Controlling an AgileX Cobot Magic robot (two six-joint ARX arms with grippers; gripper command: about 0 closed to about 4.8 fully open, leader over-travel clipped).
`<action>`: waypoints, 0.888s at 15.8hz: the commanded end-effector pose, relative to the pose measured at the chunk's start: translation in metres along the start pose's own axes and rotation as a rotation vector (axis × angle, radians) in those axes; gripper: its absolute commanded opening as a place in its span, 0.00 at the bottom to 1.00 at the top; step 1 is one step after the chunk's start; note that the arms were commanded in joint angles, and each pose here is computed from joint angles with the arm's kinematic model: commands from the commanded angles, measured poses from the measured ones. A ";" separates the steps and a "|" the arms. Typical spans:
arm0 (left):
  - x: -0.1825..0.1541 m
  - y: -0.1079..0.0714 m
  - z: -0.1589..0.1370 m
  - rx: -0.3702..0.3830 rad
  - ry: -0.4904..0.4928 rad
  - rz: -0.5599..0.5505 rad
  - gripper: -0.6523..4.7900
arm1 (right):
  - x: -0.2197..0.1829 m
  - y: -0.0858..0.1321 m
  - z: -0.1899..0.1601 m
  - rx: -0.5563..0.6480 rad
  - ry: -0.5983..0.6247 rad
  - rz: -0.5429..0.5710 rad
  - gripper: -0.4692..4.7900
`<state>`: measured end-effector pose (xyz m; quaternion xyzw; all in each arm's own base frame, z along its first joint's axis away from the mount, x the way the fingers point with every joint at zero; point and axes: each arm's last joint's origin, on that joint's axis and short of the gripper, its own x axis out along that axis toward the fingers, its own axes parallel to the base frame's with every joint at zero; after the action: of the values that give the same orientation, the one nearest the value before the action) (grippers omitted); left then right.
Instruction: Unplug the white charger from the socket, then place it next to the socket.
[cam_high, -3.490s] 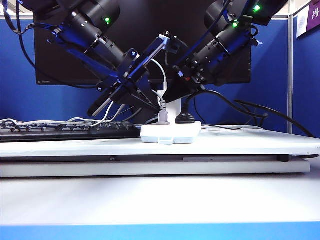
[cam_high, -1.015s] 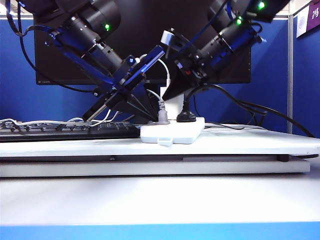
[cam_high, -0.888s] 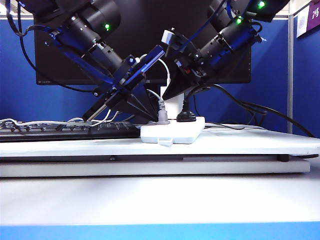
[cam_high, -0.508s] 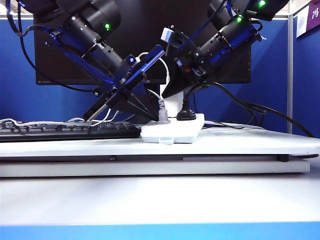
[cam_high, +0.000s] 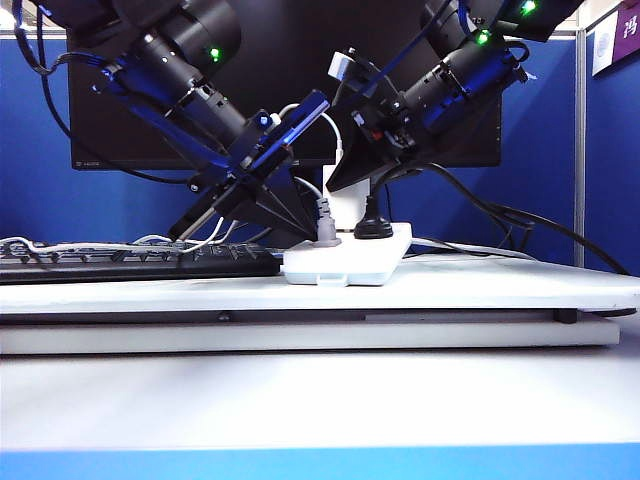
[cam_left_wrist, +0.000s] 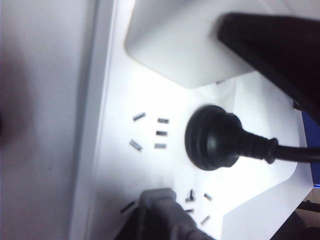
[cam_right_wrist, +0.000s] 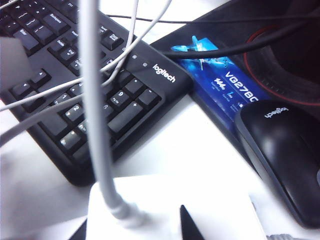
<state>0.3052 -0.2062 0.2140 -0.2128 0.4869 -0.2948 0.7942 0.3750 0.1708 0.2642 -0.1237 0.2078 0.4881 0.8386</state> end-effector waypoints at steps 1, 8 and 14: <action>0.011 0.009 -0.016 -0.035 0.121 0.030 0.11 | -0.014 0.005 0.040 -0.017 -0.248 0.071 0.10; 0.011 0.009 -0.016 -0.020 0.124 0.027 0.11 | -0.014 0.005 0.042 -0.049 -0.270 0.072 0.10; 0.012 0.009 -0.016 -0.020 0.124 0.027 0.11 | -0.015 0.006 0.041 -0.133 -0.269 0.082 0.09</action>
<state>0.3063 -0.2064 0.2140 -0.2116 0.4827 -0.3014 0.7946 0.3778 0.1697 0.2672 -0.0870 0.2007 0.4891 0.8444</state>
